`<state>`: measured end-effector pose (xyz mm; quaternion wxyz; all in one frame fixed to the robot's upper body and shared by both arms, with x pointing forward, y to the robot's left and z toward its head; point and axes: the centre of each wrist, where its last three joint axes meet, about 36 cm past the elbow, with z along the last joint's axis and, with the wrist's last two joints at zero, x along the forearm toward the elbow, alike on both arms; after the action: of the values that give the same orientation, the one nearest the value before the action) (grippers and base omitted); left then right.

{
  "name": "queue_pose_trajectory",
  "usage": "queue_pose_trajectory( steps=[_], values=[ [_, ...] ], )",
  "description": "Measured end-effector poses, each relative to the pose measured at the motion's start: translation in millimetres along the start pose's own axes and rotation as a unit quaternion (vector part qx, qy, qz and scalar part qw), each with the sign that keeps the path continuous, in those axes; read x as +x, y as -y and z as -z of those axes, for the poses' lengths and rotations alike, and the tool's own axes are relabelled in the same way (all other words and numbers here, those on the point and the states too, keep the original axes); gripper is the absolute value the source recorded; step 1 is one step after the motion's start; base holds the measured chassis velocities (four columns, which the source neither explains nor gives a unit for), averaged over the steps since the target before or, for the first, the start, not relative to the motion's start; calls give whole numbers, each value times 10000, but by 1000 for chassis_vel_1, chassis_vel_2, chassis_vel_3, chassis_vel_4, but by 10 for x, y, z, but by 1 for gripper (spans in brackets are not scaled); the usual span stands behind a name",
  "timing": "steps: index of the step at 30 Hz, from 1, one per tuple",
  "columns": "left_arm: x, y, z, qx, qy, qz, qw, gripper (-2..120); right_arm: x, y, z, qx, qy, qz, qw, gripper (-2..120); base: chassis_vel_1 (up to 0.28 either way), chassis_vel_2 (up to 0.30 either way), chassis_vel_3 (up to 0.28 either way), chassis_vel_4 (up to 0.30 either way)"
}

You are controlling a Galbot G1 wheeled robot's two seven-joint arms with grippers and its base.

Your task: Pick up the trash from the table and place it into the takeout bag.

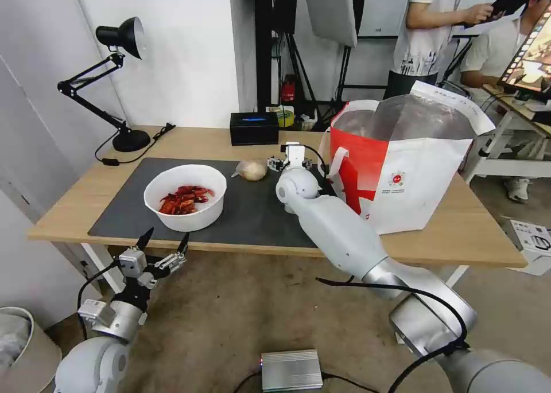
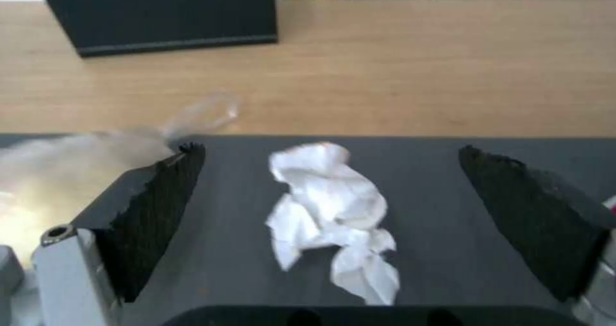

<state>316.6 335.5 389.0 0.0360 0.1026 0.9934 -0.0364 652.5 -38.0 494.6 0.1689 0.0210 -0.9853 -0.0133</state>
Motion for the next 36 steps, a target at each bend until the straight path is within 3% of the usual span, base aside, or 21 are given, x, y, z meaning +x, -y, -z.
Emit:
queue_pose_trajectory(
  steps=[9,24,36],
  values=[
    [18,5,-54,21,-12,-46,10000,100,-236,82,-118,4,-339,-415,9986,100,0,0,0,0],
    [4,30,-65,26,-16,-116,9999,100,-492,130,-363,9,-623,-446,9971,100,0,0,0,0],
    [15,43,-113,69,-30,-114,9999,100,-515,182,-435,-64,-697,-490,9963,60,0,0,0,0]
  ],
)
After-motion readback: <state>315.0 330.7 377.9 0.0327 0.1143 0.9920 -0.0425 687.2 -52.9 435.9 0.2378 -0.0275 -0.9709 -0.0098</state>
